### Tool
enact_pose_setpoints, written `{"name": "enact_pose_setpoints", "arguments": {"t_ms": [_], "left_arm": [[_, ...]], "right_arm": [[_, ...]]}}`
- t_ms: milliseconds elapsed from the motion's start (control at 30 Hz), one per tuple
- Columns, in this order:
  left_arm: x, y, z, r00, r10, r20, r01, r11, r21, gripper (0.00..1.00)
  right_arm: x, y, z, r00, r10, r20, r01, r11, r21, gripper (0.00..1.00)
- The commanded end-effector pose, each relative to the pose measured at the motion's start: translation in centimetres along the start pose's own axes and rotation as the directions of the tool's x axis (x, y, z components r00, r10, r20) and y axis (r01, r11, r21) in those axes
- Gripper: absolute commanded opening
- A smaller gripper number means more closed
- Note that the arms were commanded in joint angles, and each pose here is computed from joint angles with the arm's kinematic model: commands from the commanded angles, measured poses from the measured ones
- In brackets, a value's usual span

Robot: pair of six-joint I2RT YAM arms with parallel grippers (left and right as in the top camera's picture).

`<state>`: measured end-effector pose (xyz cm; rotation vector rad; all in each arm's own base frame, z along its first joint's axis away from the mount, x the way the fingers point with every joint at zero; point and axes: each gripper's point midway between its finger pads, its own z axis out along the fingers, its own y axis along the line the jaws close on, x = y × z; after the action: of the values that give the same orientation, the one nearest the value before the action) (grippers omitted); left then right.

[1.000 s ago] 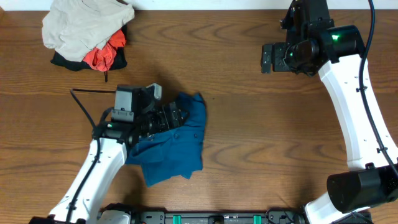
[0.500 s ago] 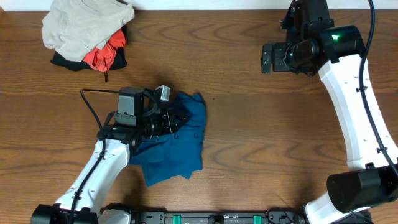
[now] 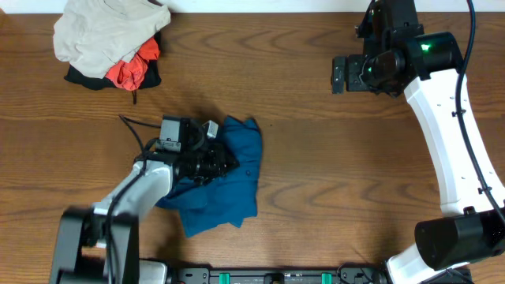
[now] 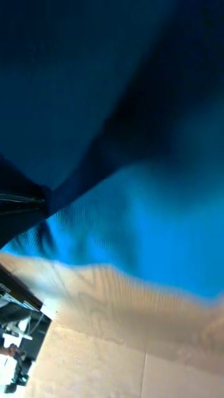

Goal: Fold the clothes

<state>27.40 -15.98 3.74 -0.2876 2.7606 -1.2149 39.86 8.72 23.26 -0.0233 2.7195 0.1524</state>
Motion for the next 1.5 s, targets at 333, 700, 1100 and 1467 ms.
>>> {"name": "enact_pose_setpoints", "arguments": {"t_ms": [333,700,1100,1467], "left_arm": [[-3.8,-1.2,-0.9,0.977,0.178,0.120,-0.186,0.981,0.058,0.07],[-3.1,-7.3,-3.5,0.914,0.353,0.200,-0.381,0.917,0.122,0.07],[-3.4,-1.8,2.1,0.971,0.226,0.079,-0.234,0.966,0.112,0.08],[-4.4,-2.7,5.6,0.977,0.190,0.101,-0.204,0.965,0.162,0.09]], "right_arm": [[0.1,-0.2,0.0,1.000,-0.015,-0.004,0.015,1.000,0.012,0.99],[0.3,-0.2,0.0,1.000,-0.015,-0.011,0.015,1.000,0.013,0.99],[0.3,-0.2,0.0,1.000,-0.015,-0.011,0.015,1.000,0.013,0.99],[0.4,-0.2,0.0,1.000,-0.015,-0.016,0.015,1.000,0.013,0.99]]}}
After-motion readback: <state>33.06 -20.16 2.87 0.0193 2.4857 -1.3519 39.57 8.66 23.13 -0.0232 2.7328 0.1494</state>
